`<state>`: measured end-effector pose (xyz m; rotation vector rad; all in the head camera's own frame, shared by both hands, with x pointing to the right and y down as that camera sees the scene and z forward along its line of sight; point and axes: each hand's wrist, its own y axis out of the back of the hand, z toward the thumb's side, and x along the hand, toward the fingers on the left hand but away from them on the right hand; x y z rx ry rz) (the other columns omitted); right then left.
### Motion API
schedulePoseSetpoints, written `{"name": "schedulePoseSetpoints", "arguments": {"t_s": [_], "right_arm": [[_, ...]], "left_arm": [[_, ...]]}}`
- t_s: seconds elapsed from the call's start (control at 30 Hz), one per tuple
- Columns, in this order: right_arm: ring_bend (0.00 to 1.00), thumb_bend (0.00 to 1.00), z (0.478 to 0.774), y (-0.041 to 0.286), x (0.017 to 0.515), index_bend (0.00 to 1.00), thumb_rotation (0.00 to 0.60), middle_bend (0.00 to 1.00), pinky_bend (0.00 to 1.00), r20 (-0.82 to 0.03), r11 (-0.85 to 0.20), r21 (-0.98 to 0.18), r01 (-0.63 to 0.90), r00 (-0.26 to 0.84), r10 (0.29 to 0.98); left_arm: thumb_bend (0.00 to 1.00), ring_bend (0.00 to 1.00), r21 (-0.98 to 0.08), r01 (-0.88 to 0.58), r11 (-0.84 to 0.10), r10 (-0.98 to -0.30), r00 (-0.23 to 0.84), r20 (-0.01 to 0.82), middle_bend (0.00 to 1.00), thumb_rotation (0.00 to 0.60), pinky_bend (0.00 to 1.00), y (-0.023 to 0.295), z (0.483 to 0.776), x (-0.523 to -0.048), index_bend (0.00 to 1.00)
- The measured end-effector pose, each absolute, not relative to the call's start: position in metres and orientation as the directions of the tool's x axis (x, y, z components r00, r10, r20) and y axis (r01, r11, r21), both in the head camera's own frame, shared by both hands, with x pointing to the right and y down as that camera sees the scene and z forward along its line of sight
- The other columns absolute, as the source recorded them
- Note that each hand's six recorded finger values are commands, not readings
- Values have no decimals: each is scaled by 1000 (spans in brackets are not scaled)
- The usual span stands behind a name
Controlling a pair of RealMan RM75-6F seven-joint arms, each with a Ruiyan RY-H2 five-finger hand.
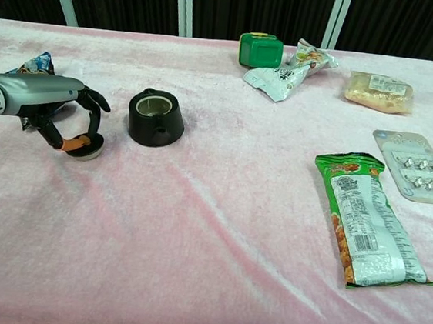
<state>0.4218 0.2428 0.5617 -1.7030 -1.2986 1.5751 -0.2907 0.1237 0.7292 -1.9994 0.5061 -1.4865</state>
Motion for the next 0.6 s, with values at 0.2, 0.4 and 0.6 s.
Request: {"name": "schedulePoseSetpoints", "arguments": {"t_s": [0.2,0.4,0.6], "right_arm": [[140,206,562,243,422,54,600,28,158,-493,-441,-840,316,-106,864],[140,207,562,243,422,54,600,28,158,-492,-438,-840,320,-109,864],[140,206,561,243,423,54,600,29,158,-490,-434,-840,326,-114,864]], "left_arm": [[427,0,-654,49,-755,-614,295,732,123,600,0,127,731,-291,546],[427,0,-655,50,-754,-617,285,733,122,600,0,125,732,-291,545],[428,0,-679,46,-733,-640,294,710,123,600,0,117,724,-290,549]]}}
